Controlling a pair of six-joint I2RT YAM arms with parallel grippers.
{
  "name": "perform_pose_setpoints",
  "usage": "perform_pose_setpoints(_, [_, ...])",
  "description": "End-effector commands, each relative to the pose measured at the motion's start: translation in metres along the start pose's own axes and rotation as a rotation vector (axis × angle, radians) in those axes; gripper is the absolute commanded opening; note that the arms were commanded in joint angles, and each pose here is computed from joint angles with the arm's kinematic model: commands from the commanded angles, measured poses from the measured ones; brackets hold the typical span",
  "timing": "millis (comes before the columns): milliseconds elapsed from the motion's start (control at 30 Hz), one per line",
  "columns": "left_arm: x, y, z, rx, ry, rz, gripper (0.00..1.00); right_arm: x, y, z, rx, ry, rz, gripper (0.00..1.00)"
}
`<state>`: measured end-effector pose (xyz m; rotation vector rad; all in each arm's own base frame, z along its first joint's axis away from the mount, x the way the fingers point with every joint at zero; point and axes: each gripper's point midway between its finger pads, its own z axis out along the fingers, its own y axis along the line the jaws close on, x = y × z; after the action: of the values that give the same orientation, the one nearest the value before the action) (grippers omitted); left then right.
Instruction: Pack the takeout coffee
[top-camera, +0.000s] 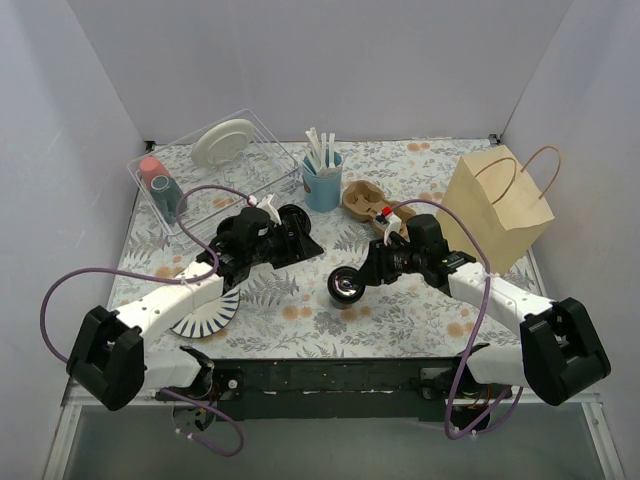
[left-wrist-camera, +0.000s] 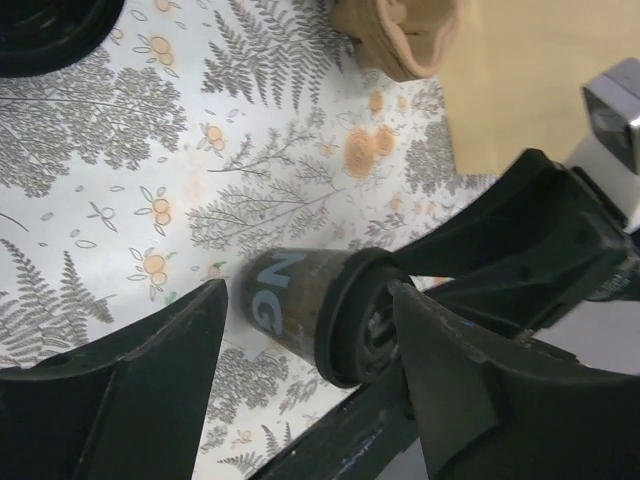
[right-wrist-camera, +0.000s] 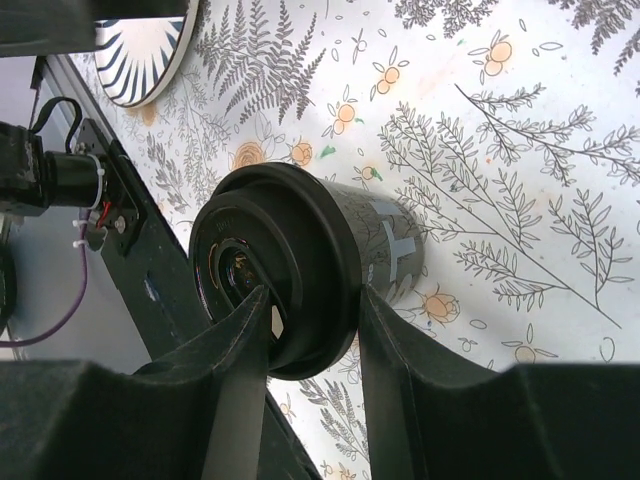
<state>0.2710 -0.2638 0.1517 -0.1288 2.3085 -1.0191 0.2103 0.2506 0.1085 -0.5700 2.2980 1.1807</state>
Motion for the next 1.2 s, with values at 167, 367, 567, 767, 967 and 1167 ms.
perform_pose_setpoints(167, [0.054,-0.019,-0.003,0.112,0.096,0.019,0.69,0.027,-0.020,0.002,0.130,0.056,0.130,0.32])
perform_pose_setpoints(367, [0.073,-0.019,0.011,0.089,0.107,0.024,0.69,0.022,-0.018,0.001,0.143,0.021,0.156,0.32])
perform_pose_setpoints(567, [0.074,-0.011,0.017,0.071,0.071,-0.021,0.63,0.025,-0.015,0.002,0.139,-0.001,0.190,0.32])
perform_pose_setpoints(767, [0.076,-0.008,0.024,0.073,0.064,-0.031,0.62,0.024,-0.009,-0.001,0.132,-0.025,0.207,0.32])
perform_pose_setpoints(967, [0.088,-0.010,0.031,0.085,0.100,-0.027,0.60,0.020,-0.006,-0.005,0.132,-0.049,0.216,0.33])
perform_pose_setpoints(1167, [0.094,0.001,0.035,0.026,0.107,-0.031,0.46,0.015,-0.001,-0.006,0.109,-0.085,0.217,0.34])
